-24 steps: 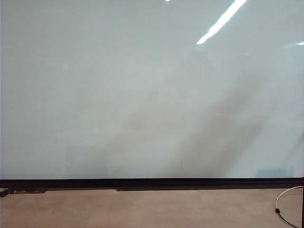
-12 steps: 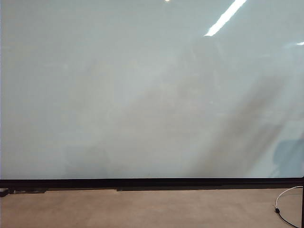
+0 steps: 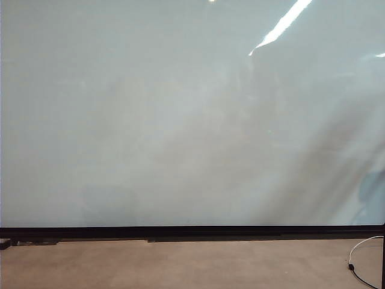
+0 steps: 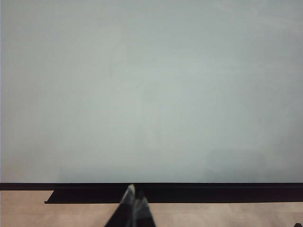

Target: Pick up the pen on the shelf to the right of the whiteboard and draw a rectangle.

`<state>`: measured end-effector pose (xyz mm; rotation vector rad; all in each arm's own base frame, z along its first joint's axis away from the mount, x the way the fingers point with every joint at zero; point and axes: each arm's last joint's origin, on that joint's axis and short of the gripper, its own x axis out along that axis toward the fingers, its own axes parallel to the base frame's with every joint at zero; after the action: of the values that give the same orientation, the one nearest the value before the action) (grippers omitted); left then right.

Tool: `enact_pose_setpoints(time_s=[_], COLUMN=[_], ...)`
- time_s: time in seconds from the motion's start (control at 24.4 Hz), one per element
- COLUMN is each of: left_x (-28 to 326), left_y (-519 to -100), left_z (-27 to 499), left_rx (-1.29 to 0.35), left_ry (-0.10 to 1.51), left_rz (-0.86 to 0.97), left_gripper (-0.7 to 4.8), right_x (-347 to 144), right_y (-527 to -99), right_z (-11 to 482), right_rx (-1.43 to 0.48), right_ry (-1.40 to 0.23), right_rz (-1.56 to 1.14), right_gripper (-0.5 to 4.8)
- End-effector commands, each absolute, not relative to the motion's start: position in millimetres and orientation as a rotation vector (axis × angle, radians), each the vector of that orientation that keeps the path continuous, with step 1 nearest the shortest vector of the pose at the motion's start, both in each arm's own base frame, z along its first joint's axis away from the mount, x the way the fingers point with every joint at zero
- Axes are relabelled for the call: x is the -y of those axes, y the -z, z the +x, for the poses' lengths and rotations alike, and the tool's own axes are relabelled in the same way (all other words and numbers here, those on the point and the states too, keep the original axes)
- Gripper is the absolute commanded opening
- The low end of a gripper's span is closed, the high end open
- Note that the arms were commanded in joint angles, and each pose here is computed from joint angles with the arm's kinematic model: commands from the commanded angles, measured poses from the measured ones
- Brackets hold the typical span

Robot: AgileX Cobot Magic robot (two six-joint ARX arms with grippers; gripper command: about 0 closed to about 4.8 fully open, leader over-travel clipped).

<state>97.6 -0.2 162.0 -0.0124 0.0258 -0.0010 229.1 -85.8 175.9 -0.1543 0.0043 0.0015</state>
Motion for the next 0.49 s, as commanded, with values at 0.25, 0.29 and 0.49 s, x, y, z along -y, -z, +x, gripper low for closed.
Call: enact_pose_setpoints(time_s=[0.25, 0.29, 0.49], left_x=[0.3, 0.3, 0.3], left_y=[-163.4, -163.4, -163.5], left_z=[97.5, 97.5, 97.5], left_rx=[-0.018, -0.017, -0.017], left_ry=[0.005, 0.006, 0.005], left_rz=[-0.008, -0.008, -0.008], left_gripper=[-0.04, -0.04, -0.04], right_x=[109.8, 111.9, 118.7], right_y=[-181.8, -181.2, -175.7], right_z=[242.9, 244.2, 257.4], right_rx=[0.030, 0.028, 0.012], right_ry=[-0.097, -0.100, -0.139], right_rz=[-0.163, -0.161, -0.150], right_gripper=[1.92, 1.94, 2.17])
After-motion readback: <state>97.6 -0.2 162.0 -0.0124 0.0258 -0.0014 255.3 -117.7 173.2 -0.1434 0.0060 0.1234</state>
